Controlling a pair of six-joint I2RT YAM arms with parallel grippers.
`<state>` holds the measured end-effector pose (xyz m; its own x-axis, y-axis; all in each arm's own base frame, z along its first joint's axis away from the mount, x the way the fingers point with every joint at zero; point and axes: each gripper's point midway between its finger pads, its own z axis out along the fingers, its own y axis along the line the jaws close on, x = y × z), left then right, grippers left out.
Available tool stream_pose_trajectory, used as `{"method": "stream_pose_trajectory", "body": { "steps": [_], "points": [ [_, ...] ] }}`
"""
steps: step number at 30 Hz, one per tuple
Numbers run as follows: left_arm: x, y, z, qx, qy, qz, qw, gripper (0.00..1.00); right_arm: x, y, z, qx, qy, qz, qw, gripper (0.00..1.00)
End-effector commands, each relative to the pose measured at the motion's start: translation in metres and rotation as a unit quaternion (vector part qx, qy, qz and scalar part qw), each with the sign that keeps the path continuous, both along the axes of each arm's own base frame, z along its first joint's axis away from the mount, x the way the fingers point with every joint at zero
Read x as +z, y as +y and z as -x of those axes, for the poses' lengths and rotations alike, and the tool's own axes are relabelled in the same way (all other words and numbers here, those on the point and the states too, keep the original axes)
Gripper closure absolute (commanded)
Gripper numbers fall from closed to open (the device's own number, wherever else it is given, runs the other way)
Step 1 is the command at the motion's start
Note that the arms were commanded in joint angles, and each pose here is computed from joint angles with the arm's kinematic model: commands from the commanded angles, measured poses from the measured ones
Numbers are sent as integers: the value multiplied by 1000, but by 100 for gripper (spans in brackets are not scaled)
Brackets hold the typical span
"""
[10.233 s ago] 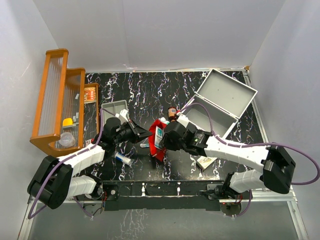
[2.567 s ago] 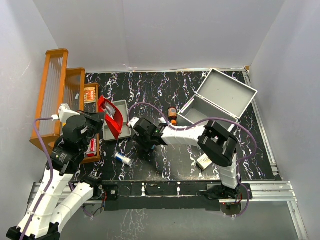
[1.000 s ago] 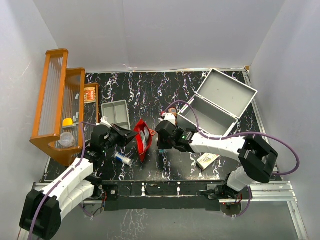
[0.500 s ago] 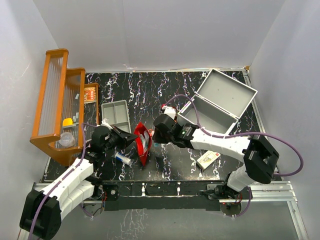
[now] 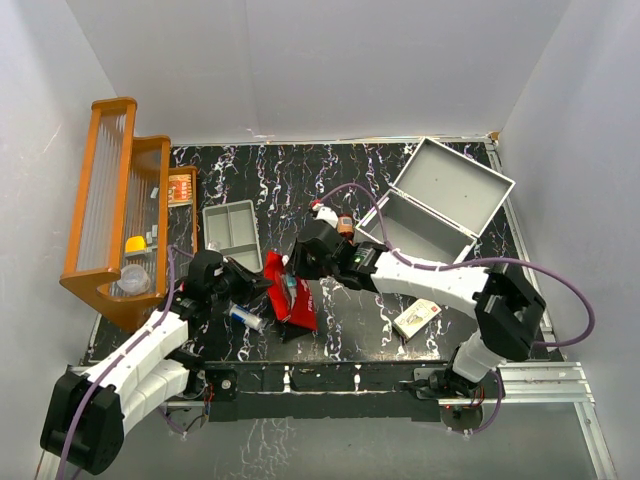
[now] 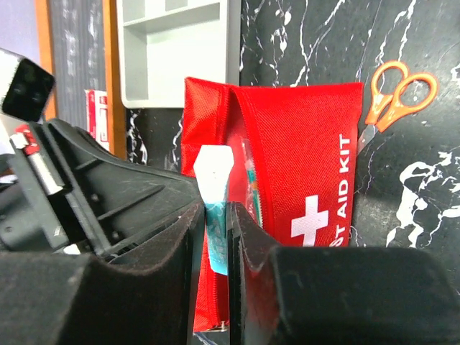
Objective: Organize the medicine kit
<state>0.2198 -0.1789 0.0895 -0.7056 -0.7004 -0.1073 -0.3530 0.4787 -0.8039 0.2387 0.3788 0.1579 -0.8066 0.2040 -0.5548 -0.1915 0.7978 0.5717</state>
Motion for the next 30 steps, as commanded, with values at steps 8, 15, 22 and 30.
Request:
{"method": "stream_pose_trajectory", "body": {
  "steps": [8, 15, 22, 30],
  "points": [
    [26, -2, -10, -17, -33, -11, 999, 100, -2, 30, 12, 81, 9, -15, 997, 81],
    [30, -5, -12, -21, -40, -8, 999, 100, -17, 14, 13, 51, 21, 27, 998, 81],
    [30, -5, -12, -25, -42, -10, 999, 100, -15, 14, 18, 59, 26, 21, 998, 81],
    [43, -6, -16, -41, -75, -19, 996, 100, 18, 22, 13, 78, -11, -2, 997, 76]
  ]
}}
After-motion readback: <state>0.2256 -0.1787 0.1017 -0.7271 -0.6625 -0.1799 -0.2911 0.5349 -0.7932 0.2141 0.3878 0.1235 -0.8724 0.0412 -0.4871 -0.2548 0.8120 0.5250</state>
